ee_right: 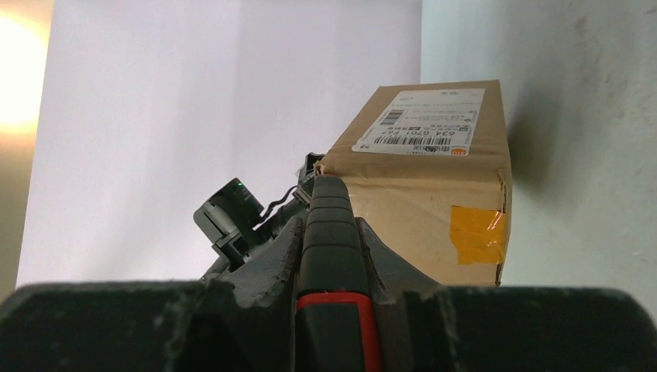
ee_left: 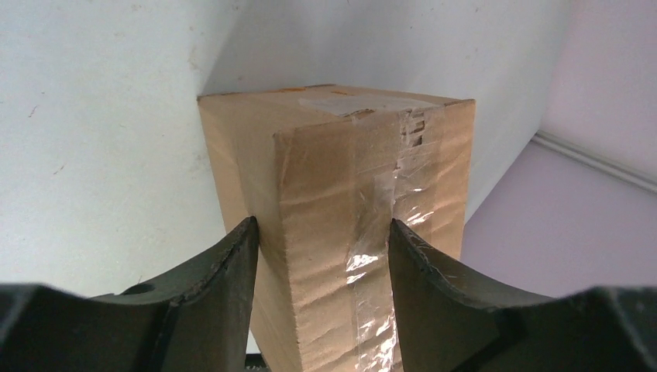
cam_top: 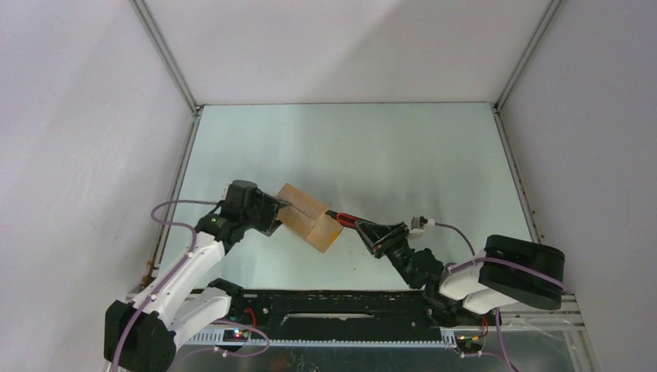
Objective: Unpack the express box
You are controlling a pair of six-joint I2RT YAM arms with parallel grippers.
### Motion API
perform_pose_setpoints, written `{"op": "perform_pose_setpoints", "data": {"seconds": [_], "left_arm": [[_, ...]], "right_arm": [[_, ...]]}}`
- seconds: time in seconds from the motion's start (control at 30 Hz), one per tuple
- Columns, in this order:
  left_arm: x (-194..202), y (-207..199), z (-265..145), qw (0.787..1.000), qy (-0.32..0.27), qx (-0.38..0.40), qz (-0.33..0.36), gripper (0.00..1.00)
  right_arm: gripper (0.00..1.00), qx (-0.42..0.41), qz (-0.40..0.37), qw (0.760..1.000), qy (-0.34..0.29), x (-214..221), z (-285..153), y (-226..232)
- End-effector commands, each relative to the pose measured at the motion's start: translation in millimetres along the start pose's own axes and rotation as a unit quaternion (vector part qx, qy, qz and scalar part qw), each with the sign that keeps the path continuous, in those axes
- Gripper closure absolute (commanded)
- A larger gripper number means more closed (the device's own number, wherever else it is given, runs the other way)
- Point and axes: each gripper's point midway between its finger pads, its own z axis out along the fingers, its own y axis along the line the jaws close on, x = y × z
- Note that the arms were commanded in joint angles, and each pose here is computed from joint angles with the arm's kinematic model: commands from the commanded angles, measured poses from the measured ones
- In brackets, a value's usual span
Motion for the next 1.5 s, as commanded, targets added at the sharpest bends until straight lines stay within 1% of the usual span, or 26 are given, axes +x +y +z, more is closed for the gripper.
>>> {"op": "perform_pose_setpoints", "data": {"seconds": [0.0, 0.13, 0.2, 0.33, 0.43, 0.5, 0.6, 0.77, 0.9, 1.0, 1.17, 1.23, 1.37, 1.47], "left_arm": [[6.6, -21.9, -11.0, 0.997, 0.008, 0.058, -0.056, 1.00], [-1.4, -22.6, -8.0, 0.994, -0.017, 0.060, -0.085, 1.00], [-2.2, -26.3, -10.2, 0.994, -0.029, 0.061, -0.087, 1.00], [-3.8, -28.5, -12.9, 0.995, -0.055, 0.043, -0.077, 1.00], [-3.3, -27.3, -12.1, 0.995, -0.076, 0.016, -0.056, 1.00], [0.4, -30.5, -11.8, 0.996, -0.078, 0.009, -0.043, 1.00], [11.1, -30.2, -8.8, 0.997, -0.071, 0.004, -0.022, 1.00], [28.3, -16.4, -7.4, 0.997, -0.061, -0.031, 0.027, 1.00], [38.2, -13.4, -6.2, 0.998, -0.049, -0.024, 0.039, 1.00], [48.9, -13.5, -4.5, 0.998, -0.028, -0.019, 0.046, 1.00], [71.8, -13.4, 0.8, 1.000, 0.024, 0.002, 0.020, 1.00], [75.1, -12.6, 1.6, 0.999, 0.033, 0.005, 0.006, 1.00], [61.8, -3.0, -0.6, 1.000, 0.008, -0.002, -0.018, 1.00], [55.4, 0.5, -2.3, 0.999, -0.005, 0.001, -0.032, 1.00]], "right_arm": [[1.00, 0.010, -0.029, 0.997, 0.073, 38.7, -1.6, 0.3], [1.00, 0.044, -0.057, 0.995, 0.065, 39.1, -7.1, -11.0], [1.00, 0.058, -0.074, 0.994, 0.053, 34.8, -10.1, -14.8], [1.00, 0.085, -0.099, 0.991, 0.030, 27.1, -13.3, -17.0], [1.00, 0.087, -0.095, 0.992, 0.018, 22.3, -15.8, -16.9], [1.00, 0.096, -0.094, 0.991, 0.017, 21.8, -18.6, -20.9], [1.00, 0.100, -0.094, 0.991, 0.013, 18.7, -21.2, -23.8], [1.00, 0.116, -0.104, 0.988, -0.001, 9.1, -24.6, -33.1], [1.00, 0.124, -0.113, 0.986, -0.002, 7.4, -24.9, -34.6], [1.00, 0.123, -0.116, 0.986, 0.009, 10.3, -23.1, -34.1], [1.00, 0.109, -0.108, 0.987, 0.037, 20.0, -17.4, -31.6], [1.00, 0.106, -0.104, 0.988, 0.043, 23.6, -16.3, -31.5], [1.00, 0.114, -0.094, 0.989, 0.032, 14.8, -19.4, -36.0], [1.00, 0.116, -0.101, 0.988, 0.027, 7.1, -21.1, -34.1]]}}
